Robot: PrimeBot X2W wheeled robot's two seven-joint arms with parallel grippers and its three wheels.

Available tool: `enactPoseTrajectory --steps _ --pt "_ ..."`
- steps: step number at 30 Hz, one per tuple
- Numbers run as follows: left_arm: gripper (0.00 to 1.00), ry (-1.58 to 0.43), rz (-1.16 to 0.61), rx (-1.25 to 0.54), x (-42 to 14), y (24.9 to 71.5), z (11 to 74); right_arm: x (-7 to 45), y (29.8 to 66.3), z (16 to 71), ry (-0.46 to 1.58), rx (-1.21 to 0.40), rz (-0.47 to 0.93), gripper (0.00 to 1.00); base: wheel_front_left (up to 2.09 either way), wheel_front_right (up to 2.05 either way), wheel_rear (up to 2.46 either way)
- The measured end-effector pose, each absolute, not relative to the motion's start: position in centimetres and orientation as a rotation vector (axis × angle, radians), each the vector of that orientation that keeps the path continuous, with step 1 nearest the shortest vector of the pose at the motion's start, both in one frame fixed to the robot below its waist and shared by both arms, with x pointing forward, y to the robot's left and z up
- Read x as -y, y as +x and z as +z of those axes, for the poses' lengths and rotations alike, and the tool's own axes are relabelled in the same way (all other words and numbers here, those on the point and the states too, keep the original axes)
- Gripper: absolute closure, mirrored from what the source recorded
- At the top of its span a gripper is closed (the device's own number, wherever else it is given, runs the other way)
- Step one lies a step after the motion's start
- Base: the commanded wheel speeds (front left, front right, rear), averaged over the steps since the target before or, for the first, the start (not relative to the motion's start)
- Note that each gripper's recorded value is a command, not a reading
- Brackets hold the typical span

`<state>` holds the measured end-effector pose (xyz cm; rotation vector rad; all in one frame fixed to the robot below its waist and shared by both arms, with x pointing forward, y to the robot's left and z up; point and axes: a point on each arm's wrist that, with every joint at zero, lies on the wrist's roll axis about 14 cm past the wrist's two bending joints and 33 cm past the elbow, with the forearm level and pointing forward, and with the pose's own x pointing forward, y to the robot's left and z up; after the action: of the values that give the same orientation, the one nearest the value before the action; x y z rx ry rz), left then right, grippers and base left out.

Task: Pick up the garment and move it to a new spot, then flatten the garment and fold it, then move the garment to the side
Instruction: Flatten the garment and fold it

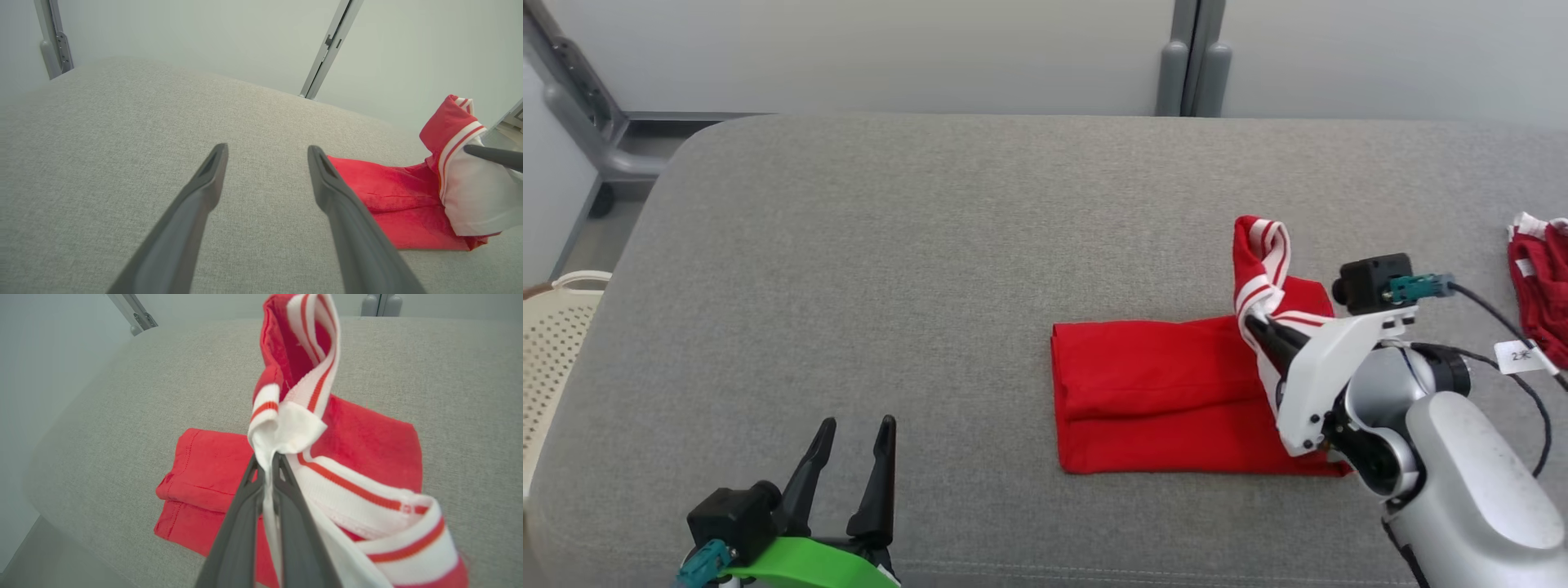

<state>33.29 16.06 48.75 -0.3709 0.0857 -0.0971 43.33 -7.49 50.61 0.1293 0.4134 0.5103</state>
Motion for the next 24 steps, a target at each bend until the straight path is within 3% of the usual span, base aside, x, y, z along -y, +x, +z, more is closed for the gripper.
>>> enactPoseTrajectory --steps 13,24 --pt "0.0 -0.384 -0.016 -0.066 -17.9 31.9 48.7 0.4 45.6 45.9 0.117 -0.549 0.587 1.0 0.0 0.0 0.0" --pt "0.0 -0.391 0.079 -0.078 -20.1 30.2 47.8 -4.6 44.9 42.9 0.039 -0.633 0.686 1.0 0.0 0.0 0.0"
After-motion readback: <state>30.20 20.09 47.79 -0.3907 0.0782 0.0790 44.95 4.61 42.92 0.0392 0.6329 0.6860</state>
